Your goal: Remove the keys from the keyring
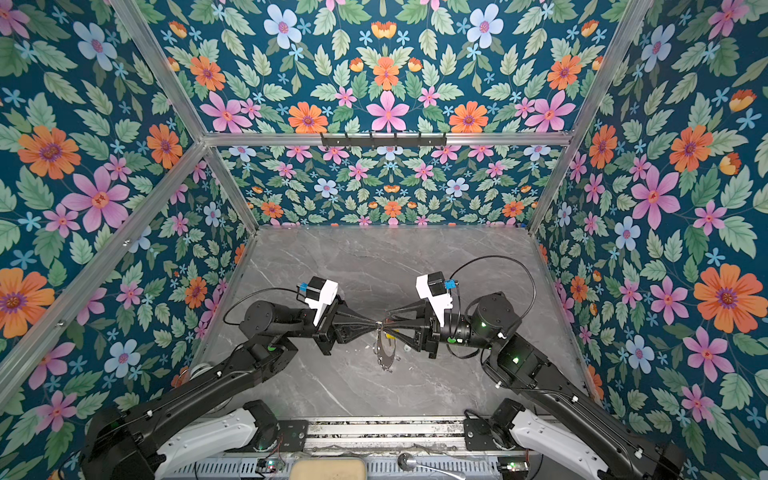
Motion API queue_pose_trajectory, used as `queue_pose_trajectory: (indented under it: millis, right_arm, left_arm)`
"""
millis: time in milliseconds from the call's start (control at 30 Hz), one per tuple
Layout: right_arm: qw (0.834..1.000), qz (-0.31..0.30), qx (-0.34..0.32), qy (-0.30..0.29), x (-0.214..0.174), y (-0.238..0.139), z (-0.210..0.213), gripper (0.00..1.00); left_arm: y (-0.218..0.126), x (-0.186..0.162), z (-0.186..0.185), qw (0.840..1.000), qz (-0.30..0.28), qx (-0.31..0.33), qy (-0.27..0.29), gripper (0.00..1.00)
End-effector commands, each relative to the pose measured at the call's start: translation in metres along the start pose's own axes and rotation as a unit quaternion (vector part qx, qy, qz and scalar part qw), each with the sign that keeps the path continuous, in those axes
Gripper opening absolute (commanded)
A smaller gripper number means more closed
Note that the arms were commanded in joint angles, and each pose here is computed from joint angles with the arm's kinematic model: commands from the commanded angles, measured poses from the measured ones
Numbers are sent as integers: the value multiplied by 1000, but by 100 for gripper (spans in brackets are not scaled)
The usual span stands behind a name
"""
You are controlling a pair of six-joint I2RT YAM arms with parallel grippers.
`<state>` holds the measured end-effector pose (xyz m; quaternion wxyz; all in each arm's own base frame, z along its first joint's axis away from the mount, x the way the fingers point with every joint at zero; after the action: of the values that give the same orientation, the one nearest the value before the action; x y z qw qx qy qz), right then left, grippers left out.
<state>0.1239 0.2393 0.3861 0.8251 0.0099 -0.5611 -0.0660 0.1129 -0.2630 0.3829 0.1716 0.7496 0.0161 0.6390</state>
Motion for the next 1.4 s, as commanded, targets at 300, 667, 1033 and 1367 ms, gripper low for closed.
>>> queue_pose_trajectory:
  millis: [300,667,1033,1367]
  right_arm:
    - [1000,-1,19,4,-4,6,4,14]
    - [999,34,-19,17,-10,3,-2,0]
    - [971,196,-130,46,-33,-17,-13,0]
    - [952,256,-166,40,-33,-17,-15,0]
  left_arm:
    - [0,4,0,1000,-10,4,17,0]
    - [0,-1,2,1000,13,11,-8,22]
    - [3,-15,13,991,118,38,-55,35]
    - [10,-23,25,981,174,36,-79,34]
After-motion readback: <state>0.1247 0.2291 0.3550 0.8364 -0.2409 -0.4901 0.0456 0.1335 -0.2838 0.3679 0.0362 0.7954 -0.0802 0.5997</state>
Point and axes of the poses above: each gripper's point midway between its finger pads, its own y axis out along the fingers, its own z axis along the line the jaws close on, x = y × z, the point moved 4 cm from there along -y, back along the fingers, and after that the axes turned 2 degrees about y, right-handed, at the moved point
